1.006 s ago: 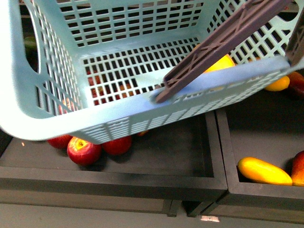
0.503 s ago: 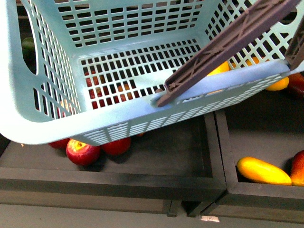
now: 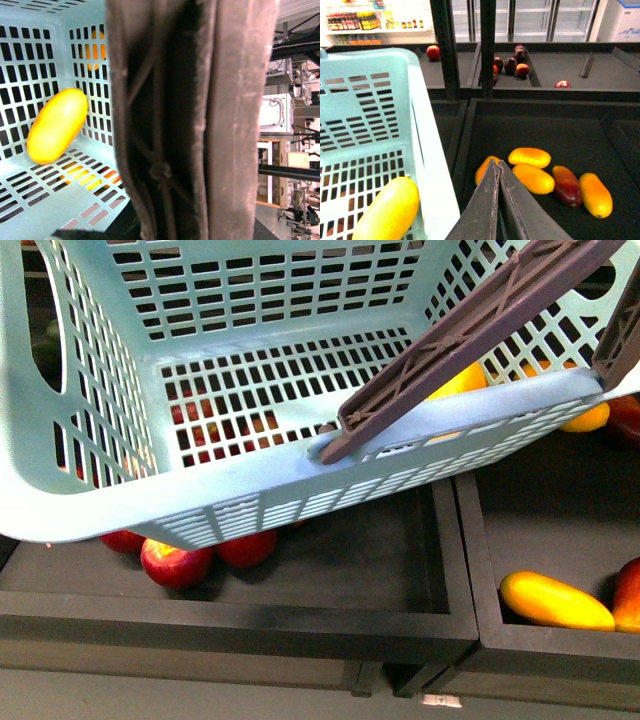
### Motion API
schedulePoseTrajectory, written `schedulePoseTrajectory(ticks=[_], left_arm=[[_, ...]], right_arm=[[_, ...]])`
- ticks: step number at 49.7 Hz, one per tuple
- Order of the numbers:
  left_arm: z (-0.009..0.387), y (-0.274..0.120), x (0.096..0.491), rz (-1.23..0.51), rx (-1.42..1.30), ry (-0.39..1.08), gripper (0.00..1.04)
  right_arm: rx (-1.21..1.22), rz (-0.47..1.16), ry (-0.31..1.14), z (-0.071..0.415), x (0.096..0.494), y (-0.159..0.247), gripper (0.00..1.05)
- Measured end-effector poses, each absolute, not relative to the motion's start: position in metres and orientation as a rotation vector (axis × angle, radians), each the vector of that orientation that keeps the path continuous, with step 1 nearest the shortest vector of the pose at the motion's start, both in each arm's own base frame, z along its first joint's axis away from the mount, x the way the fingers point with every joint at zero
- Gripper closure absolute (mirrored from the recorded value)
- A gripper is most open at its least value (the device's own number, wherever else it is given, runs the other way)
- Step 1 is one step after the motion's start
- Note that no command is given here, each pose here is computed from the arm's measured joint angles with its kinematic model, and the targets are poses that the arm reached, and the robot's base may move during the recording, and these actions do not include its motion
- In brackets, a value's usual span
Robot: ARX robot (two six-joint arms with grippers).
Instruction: Pick mango and avocado into basket
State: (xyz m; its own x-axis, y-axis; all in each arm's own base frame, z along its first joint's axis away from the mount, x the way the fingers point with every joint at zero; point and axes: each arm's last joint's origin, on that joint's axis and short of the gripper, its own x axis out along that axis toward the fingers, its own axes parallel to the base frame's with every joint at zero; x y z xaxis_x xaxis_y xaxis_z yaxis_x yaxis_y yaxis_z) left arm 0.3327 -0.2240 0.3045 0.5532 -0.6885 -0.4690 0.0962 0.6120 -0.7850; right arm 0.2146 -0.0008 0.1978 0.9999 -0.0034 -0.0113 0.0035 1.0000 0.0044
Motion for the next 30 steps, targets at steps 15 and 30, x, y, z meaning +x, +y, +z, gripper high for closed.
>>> schedulePoseTrajectory(ticks=[15, 30], left_arm=[[0.305, -0.224, 0.333, -0.525, -0.785, 0.867, 0.90], [0.304, -0.224, 0.333, -0.522, -0.785, 0.865, 0.90]], right_arm=[[0.006, -0.003, 0.010, 0.184, 0.181, -0.001, 1.03], [0.004, -0.004, 0.008, 0.177, 0.161, -0.001, 0.93]])
